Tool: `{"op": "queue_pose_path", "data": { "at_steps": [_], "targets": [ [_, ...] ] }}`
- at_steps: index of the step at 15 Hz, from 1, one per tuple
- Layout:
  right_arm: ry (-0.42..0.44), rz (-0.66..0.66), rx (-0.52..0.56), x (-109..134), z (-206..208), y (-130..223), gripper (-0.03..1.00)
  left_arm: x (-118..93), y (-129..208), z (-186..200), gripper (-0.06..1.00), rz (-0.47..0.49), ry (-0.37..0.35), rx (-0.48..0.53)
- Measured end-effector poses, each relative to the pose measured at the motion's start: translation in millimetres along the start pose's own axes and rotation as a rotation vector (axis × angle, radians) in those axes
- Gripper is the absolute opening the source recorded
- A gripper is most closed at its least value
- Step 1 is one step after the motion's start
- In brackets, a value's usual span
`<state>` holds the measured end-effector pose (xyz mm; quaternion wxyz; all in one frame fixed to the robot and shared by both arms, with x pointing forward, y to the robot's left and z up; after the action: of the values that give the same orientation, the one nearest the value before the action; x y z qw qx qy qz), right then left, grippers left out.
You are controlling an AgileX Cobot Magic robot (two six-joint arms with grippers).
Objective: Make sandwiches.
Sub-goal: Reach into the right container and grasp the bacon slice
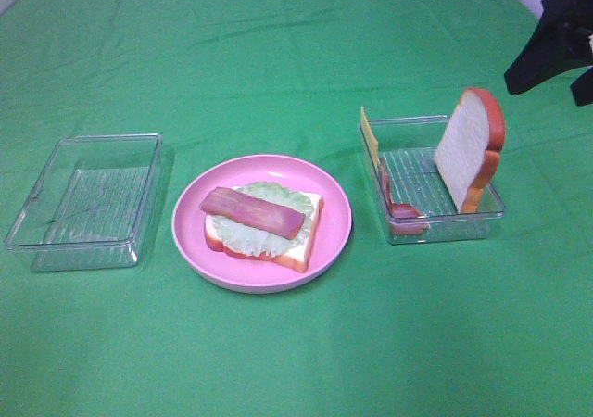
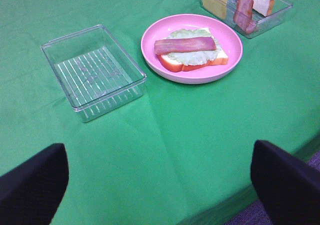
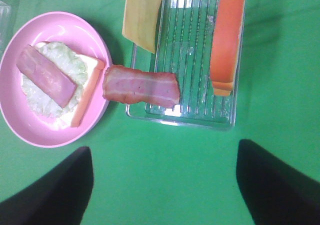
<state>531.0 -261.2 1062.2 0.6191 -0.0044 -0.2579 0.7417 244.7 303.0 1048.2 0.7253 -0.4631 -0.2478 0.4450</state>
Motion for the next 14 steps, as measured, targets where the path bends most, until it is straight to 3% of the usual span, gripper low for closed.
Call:
{"op": "queue_pose_path", "data": {
  "at_steps": [2, 3, 8, 14],
  "targets": [
    [0.006, 0.081, 0.061, 13.5, -22.3, -13.6, 0.74, 0.0, -0.1, 0.0, 0.93, 0.000, 0.000, -0.001],
    [0.017, 0.136, 0.103, 32.3, -40.0, -23.4, 0.74, 0.0, -0.1, 0.0, 0.93, 0.000, 0.000, -0.001],
    [0.066, 0.217, 0.285, 86.9, -92.5, -44.2, 0.71, 0.0, -0.1, 0.0, 0.93, 0.000, 0.000, -0.001],
    [0.126, 0.167, 0.439, 77.2, -153.2, -53.1, 0.65, 0.0, -0.1, 0.0, 0.93, 0.000, 0.000, -0.001]
  ]
}}
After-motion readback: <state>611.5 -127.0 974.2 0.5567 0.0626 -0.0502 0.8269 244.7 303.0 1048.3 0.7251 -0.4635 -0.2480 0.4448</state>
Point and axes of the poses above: a point on each arm's last joint axis where the gripper is mounted, z pointing back along that axis away from the gripper, x along the wrist's bending axis when the last joint is at zero, y = z × x, the point moved 1 cm from there along -z, pointing out along that axis toward the gripper, and after that the axes turned 1 degree about z, right-handed, at the moved point
